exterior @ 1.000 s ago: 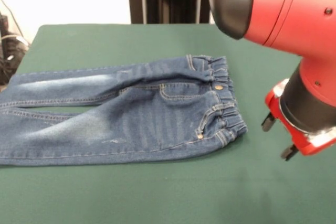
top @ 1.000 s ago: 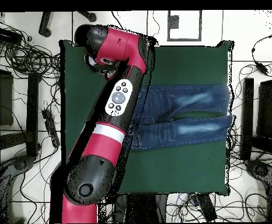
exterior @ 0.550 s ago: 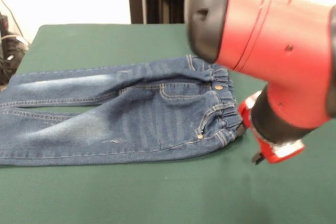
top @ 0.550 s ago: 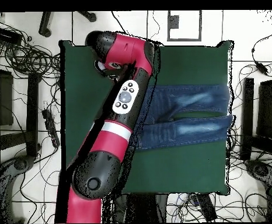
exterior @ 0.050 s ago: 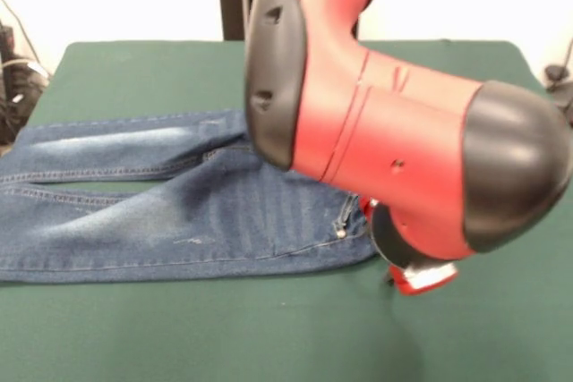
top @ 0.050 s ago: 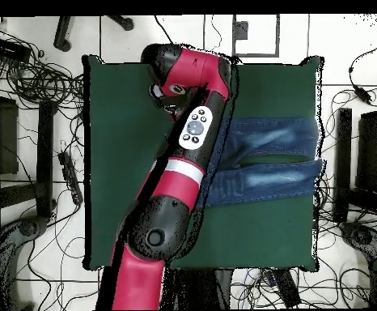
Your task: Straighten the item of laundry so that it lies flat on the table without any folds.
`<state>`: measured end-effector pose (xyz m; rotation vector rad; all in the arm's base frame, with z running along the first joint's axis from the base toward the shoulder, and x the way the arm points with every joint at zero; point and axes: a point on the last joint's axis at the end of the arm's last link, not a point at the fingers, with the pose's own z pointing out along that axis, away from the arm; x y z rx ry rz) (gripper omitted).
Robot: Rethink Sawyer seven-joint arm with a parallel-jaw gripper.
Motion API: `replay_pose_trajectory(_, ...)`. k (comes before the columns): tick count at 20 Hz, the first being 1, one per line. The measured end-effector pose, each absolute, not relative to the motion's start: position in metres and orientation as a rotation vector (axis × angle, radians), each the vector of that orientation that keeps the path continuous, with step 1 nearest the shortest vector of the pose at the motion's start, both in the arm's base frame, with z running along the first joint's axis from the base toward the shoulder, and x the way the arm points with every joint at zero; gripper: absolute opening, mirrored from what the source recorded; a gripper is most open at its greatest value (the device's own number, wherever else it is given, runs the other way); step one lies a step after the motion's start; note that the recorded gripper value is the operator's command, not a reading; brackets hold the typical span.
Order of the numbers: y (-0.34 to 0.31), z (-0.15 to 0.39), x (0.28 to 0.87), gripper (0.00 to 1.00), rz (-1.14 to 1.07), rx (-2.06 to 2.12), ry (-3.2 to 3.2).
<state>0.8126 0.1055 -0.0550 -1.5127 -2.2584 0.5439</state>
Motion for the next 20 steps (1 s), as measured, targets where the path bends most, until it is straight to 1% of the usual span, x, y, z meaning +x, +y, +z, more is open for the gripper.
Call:
replay_pose_trajectory(6,0.093,-0.060,0.803,1.00,0.642,-1.562,-2.098)
replay_pose_trajectory(12,0.095,-0.063,0.798,1.00,0.715,-1.589,-2.049)
replay_pose_trajectory(20,0.105,-0.063,0.803,1.00,0.659,-1.600,-2.062)
